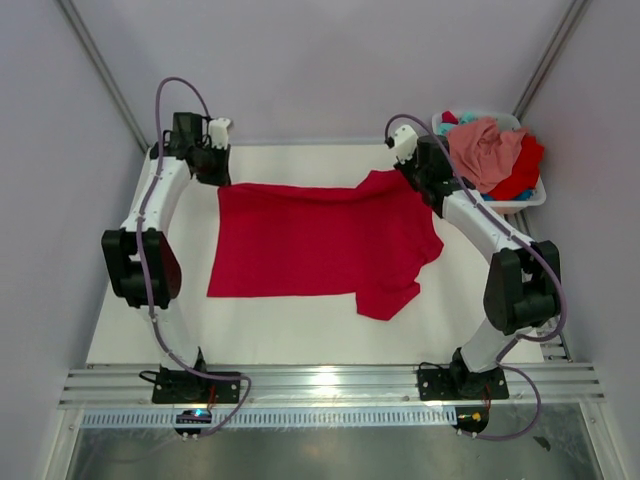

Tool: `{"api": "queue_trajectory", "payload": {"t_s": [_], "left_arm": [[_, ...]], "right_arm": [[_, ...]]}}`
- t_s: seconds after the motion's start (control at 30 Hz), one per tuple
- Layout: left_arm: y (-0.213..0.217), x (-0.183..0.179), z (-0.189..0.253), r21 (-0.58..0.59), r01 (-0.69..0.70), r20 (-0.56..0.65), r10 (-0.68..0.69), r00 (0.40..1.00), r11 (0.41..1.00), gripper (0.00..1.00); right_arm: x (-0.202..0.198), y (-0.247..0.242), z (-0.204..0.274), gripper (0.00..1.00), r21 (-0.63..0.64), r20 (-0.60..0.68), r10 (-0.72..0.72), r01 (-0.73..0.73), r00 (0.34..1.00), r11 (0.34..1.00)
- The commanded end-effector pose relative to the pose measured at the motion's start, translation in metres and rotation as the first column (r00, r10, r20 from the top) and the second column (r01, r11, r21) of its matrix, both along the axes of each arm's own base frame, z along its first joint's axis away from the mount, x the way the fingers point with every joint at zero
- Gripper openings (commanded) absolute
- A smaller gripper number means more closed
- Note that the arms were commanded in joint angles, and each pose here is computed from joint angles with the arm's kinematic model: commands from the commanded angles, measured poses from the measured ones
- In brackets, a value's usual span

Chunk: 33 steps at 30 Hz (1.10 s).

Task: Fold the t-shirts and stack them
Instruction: Fold the tshirt

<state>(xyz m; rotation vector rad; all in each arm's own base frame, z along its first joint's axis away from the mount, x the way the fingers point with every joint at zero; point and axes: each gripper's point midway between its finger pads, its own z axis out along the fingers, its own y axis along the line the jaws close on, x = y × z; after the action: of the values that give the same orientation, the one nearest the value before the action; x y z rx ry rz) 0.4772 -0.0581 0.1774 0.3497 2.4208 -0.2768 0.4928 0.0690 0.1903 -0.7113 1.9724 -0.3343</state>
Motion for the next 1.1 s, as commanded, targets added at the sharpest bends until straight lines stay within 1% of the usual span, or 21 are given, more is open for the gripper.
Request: {"api": "queue_trajectory", "payload": {"t_s": [0.0, 0.1, 0.2, 0.23, 0.27, 0.43, 0.67, 0.93, 1.07], "left_arm": [[-0.001, 0.000, 0.005, -0.030, -0.010, 0.059, 0.012, 0.998, 0.999, 0.00], [0.005, -0.002, -0.008, -0.048, -0.016, 0.021, 0.017, 1.000, 0.999, 0.00], [0.008, -0.001, -0.013, -0.044, -0.022, 0.016, 0.023, 1.000, 0.999, 0.00], [0.010, 0.001, -0.011, -0.039, -0.024, 0.026, 0.025, 0.999, 0.999, 0.00], [0.025, 0.000, -0.014, -0.031, -0.053, 0.024, 0.054, 0.998, 0.998, 0.00], [0.038, -0.004, -0.014, -0.013, -0.062, 0.049, 0.062, 0.997, 0.998, 0.00], [0.065, -0.009, -0.027, -0.033, -0.111, 0.030, 0.112, 0.993, 0.993, 0.00], [0.067, -0.018, -0.040, -0.041, -0.104, -0.003, 0.104, 0.995, 0.994, 0.00], [0.062, -0.024, -0.047, -0.058, -0.074, -0.036, 0.072, 0.997, 0.996, 0.00]], "right_arm": [[-0.009, -0.011, 0.017, 0.03, 0.108, 0.031, -0.050, 0.046, 0.998, 0.993], [-0.012, -0.029, 0.002, 0.03, 0.100, 0.009, -0.098, 0.097, 0.995, 0.990], [-0.015, -0.040, -0.013, 0.03, 0.088, -0.021, -0.129, 0.130, 0.991, 0.988], [-0.015, -0.046, -0.014, 0.03, 0.086, -0.014, -0.146, 0.147, 0.989, 0.985], [-0.016, -0.048, -0.017, 0.03, 0.084, -0.018, -0.152, 0.153, 0.988, 0.985], [-0.020, -0.062, -0.024, 0.03, 0.080, -0.015, -0.187, 0.187, 0.982, 0.979], [-0.022, -0.075, -0.031, 0.03, 0.068, -0.022, -0.211, 0.212, 0.977, 0.975], [-0.027, -0.077, -0.035, 0.03, 0.076, -0.035, -0.212, 0.214, 0.977, 0.974], [-0.031, -0.075, -0.036, 0.03, 0.076, -0.054, -0.196, 0.200, 0.979, 0.977]]}}
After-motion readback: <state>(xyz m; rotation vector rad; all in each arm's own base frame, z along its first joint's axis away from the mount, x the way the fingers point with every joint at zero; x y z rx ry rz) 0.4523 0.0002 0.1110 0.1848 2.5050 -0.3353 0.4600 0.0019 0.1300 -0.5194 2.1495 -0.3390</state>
